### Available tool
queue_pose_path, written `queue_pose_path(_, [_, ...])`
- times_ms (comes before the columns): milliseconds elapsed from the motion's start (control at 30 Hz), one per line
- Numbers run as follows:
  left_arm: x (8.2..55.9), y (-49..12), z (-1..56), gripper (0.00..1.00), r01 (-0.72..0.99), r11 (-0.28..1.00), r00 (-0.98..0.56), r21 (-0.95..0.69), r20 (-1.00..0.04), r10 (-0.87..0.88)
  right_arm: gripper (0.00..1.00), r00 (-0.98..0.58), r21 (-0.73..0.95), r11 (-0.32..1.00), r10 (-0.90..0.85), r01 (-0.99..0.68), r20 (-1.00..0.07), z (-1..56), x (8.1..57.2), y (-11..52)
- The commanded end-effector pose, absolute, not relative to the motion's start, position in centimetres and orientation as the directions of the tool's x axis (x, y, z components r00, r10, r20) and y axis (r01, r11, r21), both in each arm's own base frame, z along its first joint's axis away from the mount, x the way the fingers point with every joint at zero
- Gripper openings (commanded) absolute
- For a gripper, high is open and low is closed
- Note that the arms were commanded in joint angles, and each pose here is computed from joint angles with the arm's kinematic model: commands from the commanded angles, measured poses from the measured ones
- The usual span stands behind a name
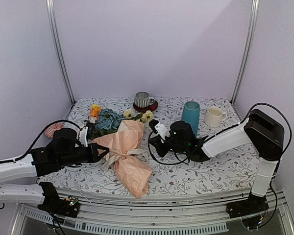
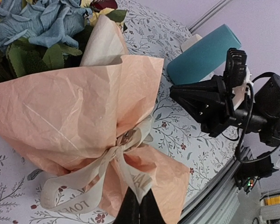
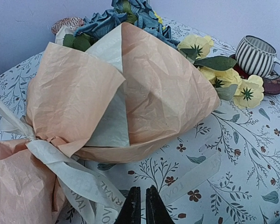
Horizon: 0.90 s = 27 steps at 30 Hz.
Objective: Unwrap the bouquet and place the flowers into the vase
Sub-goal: Untie the ribbon from the tied bouquet.
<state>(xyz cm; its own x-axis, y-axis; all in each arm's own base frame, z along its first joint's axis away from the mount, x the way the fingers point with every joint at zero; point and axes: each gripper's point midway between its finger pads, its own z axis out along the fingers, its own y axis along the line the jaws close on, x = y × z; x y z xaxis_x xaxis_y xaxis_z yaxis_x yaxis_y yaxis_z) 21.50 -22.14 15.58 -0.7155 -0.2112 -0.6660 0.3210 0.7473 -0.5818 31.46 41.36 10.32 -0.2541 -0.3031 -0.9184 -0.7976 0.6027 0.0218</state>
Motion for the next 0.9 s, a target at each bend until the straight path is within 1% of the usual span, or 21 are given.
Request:
queue_pose_path(0, [22.4, -21.4, 17.7, 0.00, 0.326, 0.758, -0.673, -0.565, -0.702, -0.234, 0.07, -0.240, 0.021, 0.629, -0.265, -0.777, -0.934, 11.9, 31.8, 40.7])
queue_pose_path(400, [22.6, -20.9, 18.4, 0.00, 0.326, 0.771, -0.654, -0.548, -0.719, -0.234, 0.08, -0.223, 0.013, 0.648, -0.244, -0.762, -0.944, 12.5, 31.8, 40.1])
queue_pose_path(433, [22.5, -20.9, 18.4, 0.00, 0.328, 0.770, -0.656, -0.548, -0.718, -0.232, 0.12, -0.223, 0.021, 0.627, -0.246, -0.779, -0.943, 12.4, 31.5, 40.4])
queue_pose_path(500, [22.5, -21.1, 18.3, 0.00, 0.332, 0.767, -0.658, -0.549, -0.717, -0.228, 0.28, -0.218, 0.057, 0.518, -0.256, -0.853, -0.942, 12.4, 29.6, 41.8])
queue_pose_path(567, [22.6, -21.2, 18.2, 0.00, 0.331, 0.767, -0.662, -0.549, -0.715, -0.226, 0.39, -0.200, 0.073, 0.421, -0.267, -0.904, -0.943, 12.3, 28.1, 42.8])
queue_pose_path(633, [22.7, -21.3, 18.0, 0.00, 0.331, 0.768, -0.664, -0.549, -0.713, -0.223, 0.43, -0.217, 0.085, 0.402, -0.294, -0.912, -0.931, 11.4, 28.0, 43.3])
queue_pose_path(733, [22.6, -21.4, 17.9, 0.00, 0.331, 0.766, -0.669, -0.551, -0.710, -0.221, 0.44, -0.234, 0.083, 0.397, -0.349, -0.914, -0.907, 9.7, 28.3, 43.9])
queue_pose_path(867, [22.6, -21.4, 17.7, 0.00, 0.330, 0.766, -0.673, -0.552, -0.707, -0.219, 0.49, -0.221, 0.072, 0.362, -0.391, -0.929, -0.894, 8.4, 27.3, 44.3])
